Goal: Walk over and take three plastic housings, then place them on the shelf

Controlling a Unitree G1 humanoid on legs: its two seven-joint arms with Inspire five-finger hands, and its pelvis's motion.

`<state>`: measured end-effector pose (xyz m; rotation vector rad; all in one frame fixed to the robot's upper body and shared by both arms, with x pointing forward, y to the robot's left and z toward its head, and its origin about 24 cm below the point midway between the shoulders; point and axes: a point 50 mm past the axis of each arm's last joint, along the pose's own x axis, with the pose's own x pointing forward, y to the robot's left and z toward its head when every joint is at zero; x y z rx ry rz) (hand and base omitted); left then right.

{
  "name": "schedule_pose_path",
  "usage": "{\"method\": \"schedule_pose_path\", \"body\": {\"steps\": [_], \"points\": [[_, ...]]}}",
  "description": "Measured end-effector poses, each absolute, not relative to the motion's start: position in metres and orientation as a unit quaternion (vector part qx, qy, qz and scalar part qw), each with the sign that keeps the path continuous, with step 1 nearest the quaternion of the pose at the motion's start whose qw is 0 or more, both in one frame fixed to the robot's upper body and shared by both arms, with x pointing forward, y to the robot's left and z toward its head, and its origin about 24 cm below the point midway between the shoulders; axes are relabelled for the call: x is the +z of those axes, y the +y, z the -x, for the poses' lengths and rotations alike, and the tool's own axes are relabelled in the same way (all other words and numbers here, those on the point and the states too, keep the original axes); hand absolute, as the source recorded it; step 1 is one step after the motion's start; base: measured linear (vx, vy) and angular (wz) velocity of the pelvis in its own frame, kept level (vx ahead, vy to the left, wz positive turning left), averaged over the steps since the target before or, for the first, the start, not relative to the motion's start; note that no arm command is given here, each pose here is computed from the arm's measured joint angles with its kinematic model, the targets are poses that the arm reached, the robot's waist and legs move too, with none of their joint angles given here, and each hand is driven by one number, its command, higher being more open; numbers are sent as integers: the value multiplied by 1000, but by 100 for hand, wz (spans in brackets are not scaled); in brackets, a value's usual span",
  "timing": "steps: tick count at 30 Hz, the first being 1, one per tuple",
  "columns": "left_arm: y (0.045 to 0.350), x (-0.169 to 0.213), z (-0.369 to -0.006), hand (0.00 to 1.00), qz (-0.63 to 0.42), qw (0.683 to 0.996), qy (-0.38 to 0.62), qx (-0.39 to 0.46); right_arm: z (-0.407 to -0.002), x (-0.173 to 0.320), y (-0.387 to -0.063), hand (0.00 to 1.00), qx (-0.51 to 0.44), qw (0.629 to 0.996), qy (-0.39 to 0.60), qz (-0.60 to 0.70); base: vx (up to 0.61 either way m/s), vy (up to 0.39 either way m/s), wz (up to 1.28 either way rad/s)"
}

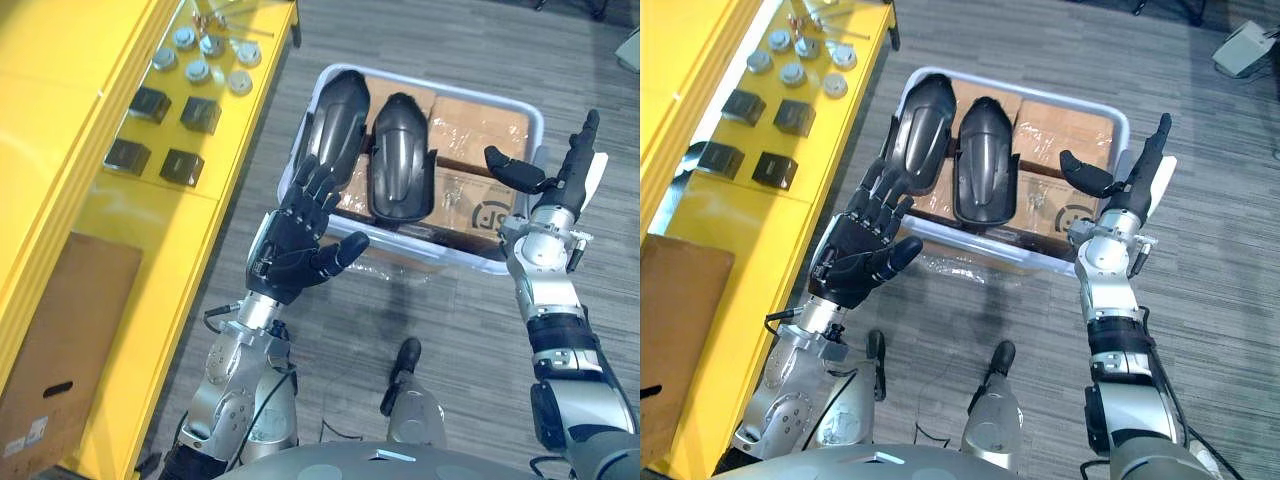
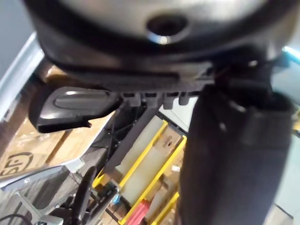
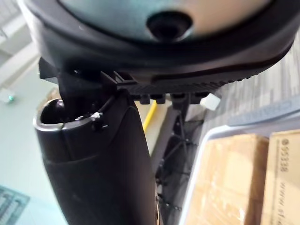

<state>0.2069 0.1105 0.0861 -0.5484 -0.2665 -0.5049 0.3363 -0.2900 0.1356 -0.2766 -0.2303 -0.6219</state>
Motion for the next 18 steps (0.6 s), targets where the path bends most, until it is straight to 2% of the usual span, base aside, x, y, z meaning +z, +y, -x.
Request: {"method": "schedule_pose_path", "body": {"steps": [12, 18], "points": [[112, 74, -207, 100, 260, 929, -104, -243, -365, 172, -309, 100, -243, 938, -68, 239, -28, -2, 10], [113, 65, -208, 100, 259, 932, -87, -236, -375, 180, -302, 100, -223, 941, -42, 251, -21, -12, 14]]}}
